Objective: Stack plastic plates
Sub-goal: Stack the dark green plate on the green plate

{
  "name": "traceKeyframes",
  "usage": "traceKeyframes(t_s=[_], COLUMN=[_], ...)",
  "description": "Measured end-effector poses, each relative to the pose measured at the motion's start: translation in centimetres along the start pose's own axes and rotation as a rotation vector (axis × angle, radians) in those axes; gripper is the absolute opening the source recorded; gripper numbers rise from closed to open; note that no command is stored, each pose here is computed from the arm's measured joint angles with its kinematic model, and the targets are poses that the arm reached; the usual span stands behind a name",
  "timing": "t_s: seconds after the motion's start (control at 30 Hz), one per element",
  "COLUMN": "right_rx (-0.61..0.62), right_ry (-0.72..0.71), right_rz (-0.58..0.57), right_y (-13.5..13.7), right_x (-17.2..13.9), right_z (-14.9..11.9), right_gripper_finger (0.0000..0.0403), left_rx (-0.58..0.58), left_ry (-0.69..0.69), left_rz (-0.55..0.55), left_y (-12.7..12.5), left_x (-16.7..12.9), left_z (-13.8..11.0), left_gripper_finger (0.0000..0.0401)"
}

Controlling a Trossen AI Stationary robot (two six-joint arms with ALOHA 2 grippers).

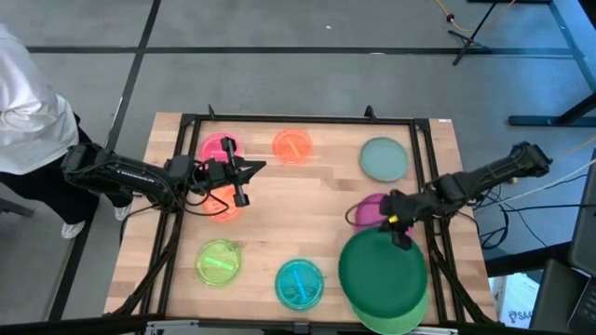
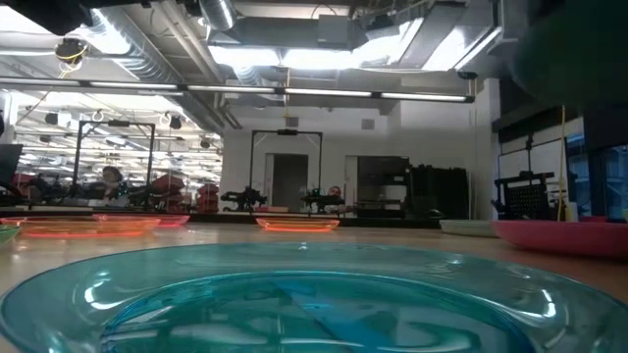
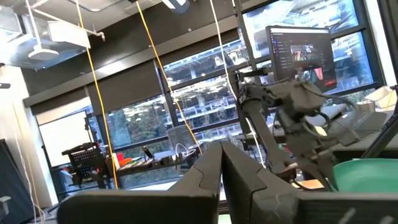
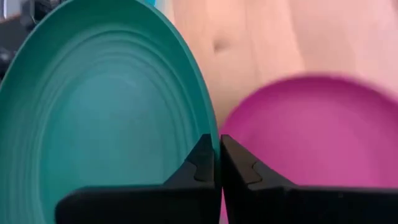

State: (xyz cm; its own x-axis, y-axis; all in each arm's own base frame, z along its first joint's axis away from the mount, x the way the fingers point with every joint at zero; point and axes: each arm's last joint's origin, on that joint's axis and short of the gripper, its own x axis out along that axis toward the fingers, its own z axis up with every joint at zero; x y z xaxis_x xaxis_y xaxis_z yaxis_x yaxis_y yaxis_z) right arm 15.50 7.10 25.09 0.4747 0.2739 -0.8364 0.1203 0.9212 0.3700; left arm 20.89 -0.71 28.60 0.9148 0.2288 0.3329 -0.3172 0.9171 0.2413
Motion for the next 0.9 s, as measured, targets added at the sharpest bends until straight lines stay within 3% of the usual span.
traceKeyframes(t_s=[0.33,0.9], right_rx=[0.034,0.08], right_ry=[0.065,0.057], right_rz=[-0.002,0.036], right_y=[0.4,-0.9], right_x=[3.0,5.8], right_z=[-3.7,-5.5], right_gripper_finger=[0.0001,0.0003], left_rx=[-0.001,0.0], left_ry=[-0.001,0.0], left_rz=[0.0,0.001], left_y=[0.0,0.0], left_x=[0.0,0.0], left_z=[0.0,0.0], left_gripper_finger=[0.0006,0.0006])
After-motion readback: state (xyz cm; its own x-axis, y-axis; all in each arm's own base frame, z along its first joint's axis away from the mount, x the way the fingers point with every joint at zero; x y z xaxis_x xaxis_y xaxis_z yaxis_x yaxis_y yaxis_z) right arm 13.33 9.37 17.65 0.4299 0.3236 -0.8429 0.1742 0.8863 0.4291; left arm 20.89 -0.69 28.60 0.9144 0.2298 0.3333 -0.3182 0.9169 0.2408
